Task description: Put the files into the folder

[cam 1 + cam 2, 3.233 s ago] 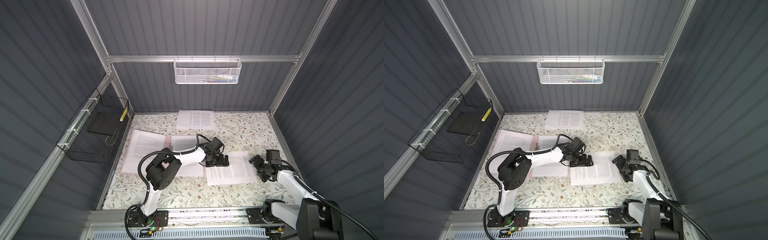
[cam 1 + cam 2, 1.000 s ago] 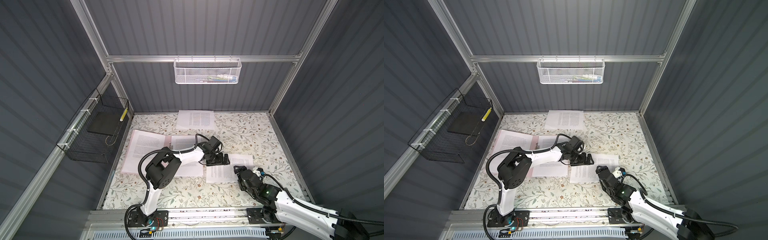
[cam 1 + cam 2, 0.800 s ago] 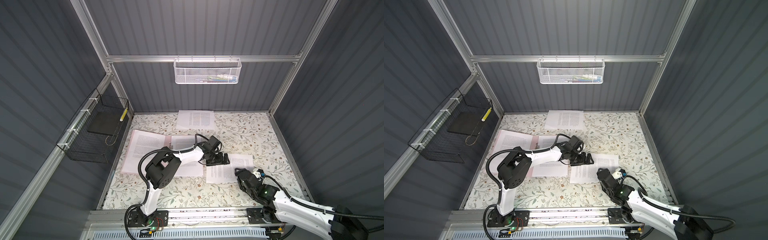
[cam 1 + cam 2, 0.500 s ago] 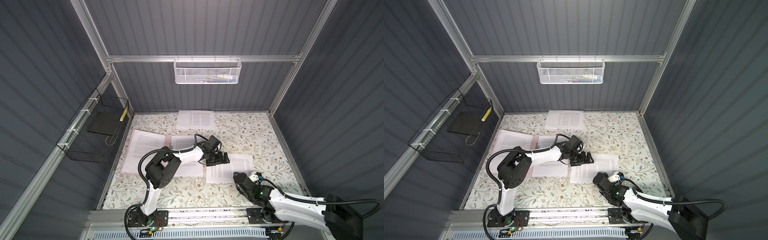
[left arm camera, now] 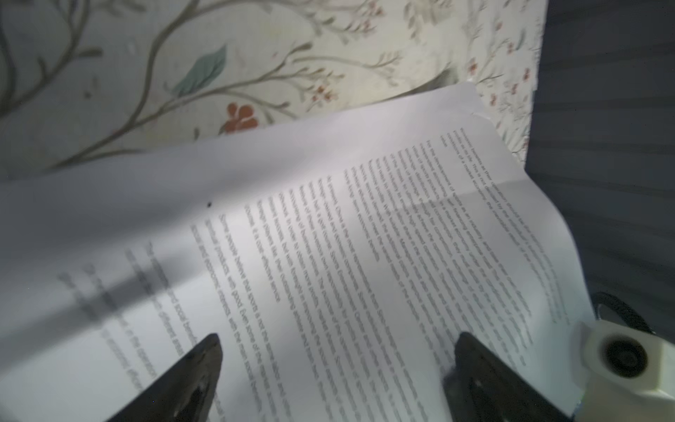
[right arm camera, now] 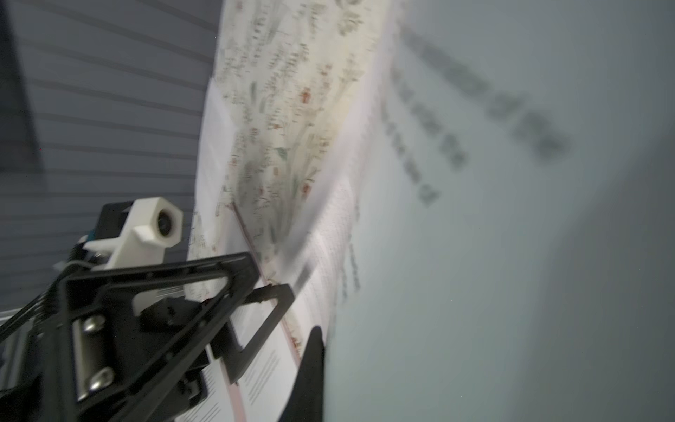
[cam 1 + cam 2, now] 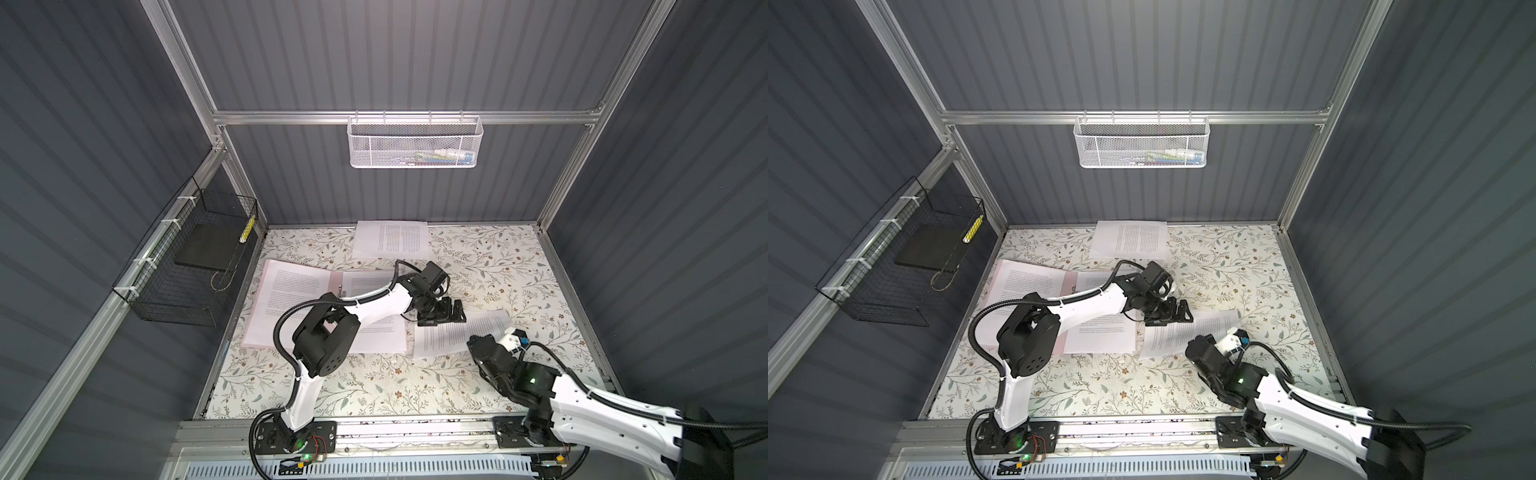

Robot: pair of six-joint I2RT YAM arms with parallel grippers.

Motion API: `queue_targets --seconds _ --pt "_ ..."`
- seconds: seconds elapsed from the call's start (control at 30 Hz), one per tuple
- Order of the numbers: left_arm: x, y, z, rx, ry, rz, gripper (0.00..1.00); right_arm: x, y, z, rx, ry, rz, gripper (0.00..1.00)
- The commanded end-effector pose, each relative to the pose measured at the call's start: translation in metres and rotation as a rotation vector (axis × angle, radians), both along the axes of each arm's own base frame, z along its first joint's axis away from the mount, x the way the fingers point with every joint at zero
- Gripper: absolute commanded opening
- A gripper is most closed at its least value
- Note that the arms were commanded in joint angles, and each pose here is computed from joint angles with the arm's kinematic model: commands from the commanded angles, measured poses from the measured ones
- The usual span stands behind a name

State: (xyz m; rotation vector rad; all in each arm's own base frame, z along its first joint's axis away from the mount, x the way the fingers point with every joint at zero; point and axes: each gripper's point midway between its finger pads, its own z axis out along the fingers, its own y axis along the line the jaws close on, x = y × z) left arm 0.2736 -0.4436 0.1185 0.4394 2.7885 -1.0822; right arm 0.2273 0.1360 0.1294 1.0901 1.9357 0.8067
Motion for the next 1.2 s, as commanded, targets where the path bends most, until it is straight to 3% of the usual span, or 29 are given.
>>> queue_targets --seconds 0.0,0.17,0.3,0.5,0.63,0.77,0.83,0.9,1.03,1.17 --pt "0.001 0.015 0.113 -0.104 -0.231 -0.035 1.0 0.004 -0.016 0.04 -0.299 -0.068 0.144 0.0" --pt "0.008 0.094 0.166 0.035 -0.511 0.104 1.0 0.023 0.024 0.115 -0.485 -0.178 0.448 0.0" --pt "0.005 0.179 0.186 0.219 -0.646 0.247 1.0 0.042 0.107 0.159 -0.537 -0.198 0.81 0.0" --pt "-0.019 0.281 0.224 0.384 -0.836 0.422 1.0 0.042 0.223 0.218 -0.254 -0.293 1.204 0.0" --pt "-0.037 0.328 0.234 0.425 -0.923 0.519 1.0 0.039 0.257 0.234 -0.065 -0.332 1.3 0.0" --pt "-0.045 0.354 0.233 0.495 -0.949 0.567 1.0 0.06 0.257 0.206 0.184 -0.274 1.332 0.0" --pt "-0.043 0.359 0.225 0.565 -0.931 0.572 1.0 0.077 0.247 0.175 0.24 -0.202 1.316 0.0" --pt "-0.043 0.358 0.213 0.617 -0.899 0.532 1.0 0.091 0.238 0.142 0.189 -0.129 1.311 0.0" --pt "-0.044 0.354 0.199 0.618 -0.894 0.496 1.0 0.11 0.227 0.077 -0.061 0.012 1.351 0.0" --pt "-0.041 0.351 0.195 0.605 -0.905 0.505 1.0 0.122 0.223 0.023 -0.211 0.119 1.431 0.0"
